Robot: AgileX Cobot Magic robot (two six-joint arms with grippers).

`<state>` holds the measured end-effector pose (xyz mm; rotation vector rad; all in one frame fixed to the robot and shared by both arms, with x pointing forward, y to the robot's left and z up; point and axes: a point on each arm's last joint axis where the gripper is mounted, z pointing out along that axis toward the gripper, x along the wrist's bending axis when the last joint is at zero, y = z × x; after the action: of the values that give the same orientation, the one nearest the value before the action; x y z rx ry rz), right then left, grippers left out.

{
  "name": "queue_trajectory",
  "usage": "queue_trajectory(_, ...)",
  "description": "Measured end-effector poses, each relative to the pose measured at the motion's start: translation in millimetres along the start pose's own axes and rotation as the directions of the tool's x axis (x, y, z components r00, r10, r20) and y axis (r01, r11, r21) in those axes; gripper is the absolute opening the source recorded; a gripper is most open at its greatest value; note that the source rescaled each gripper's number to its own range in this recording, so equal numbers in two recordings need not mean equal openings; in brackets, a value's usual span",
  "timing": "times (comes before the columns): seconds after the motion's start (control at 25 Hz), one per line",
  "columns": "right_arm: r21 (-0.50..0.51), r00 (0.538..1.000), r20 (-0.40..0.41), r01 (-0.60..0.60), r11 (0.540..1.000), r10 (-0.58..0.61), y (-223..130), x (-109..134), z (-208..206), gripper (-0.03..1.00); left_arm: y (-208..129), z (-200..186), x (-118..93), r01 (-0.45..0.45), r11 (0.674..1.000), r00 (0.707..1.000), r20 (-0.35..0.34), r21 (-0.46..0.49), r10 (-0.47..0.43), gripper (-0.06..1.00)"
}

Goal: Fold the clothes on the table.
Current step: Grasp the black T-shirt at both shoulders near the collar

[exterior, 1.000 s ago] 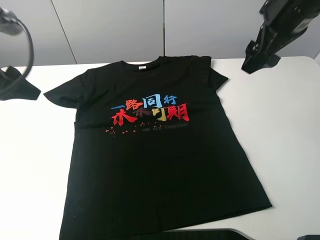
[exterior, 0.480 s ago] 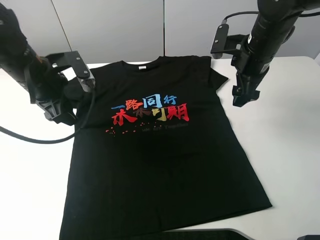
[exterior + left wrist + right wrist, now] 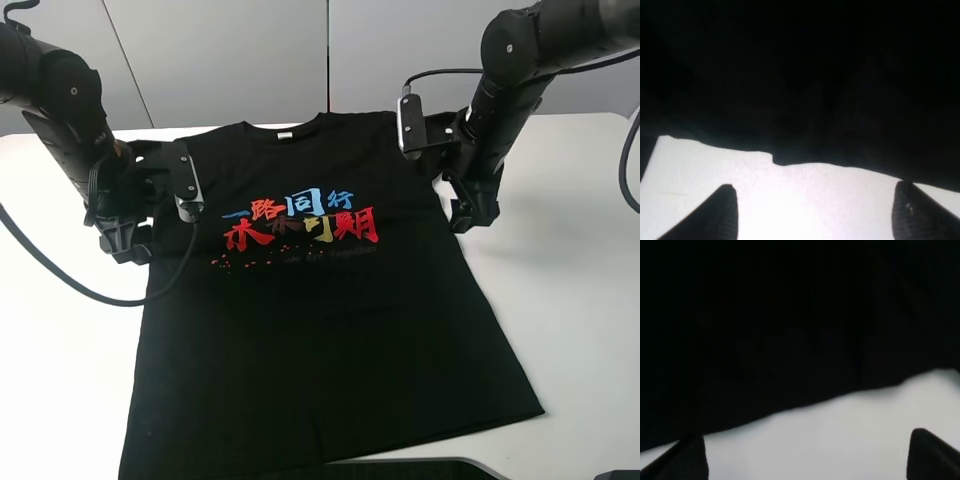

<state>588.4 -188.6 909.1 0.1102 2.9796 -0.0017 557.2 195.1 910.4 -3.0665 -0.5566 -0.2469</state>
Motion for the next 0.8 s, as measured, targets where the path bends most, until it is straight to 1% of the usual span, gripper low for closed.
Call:
queue_trajectory(0.16,-0.022,0.998,0.036,0.045,0.999,-0.044,2.5,-3.4,2.8,0.86,1.1,4.4,1.1,-0.008,1.000,1.000,-0.007,-0.001,0.008,0.82)
queue_trajectory(0.28,-0.051,0.998,0.039,0.056,0.997,-0.054,5.5,-4.5,3.3,0.86,1.6,10.2,1.6,-0.016,1.000,1.000,0.001,0.012,0.016,0.82)
queue_trajectory(0.6,-0.100,0.998,0.025,0.062,0.993,-0.060,19.2,-11.7,13.5,0.84,1.9,15.6,1.3,-0.021,1.000,1.000,0.011,0.021,0.021,0.82)
queue_trajectory(0.8,-0.100,0.997,-0.018,0.071,0.992,-0.073,26.6,-10.2,33.4,0.83,2.4,15.6,1.8,-0.021,1.000,1.000,0.006,0.016,0.021,0.82)
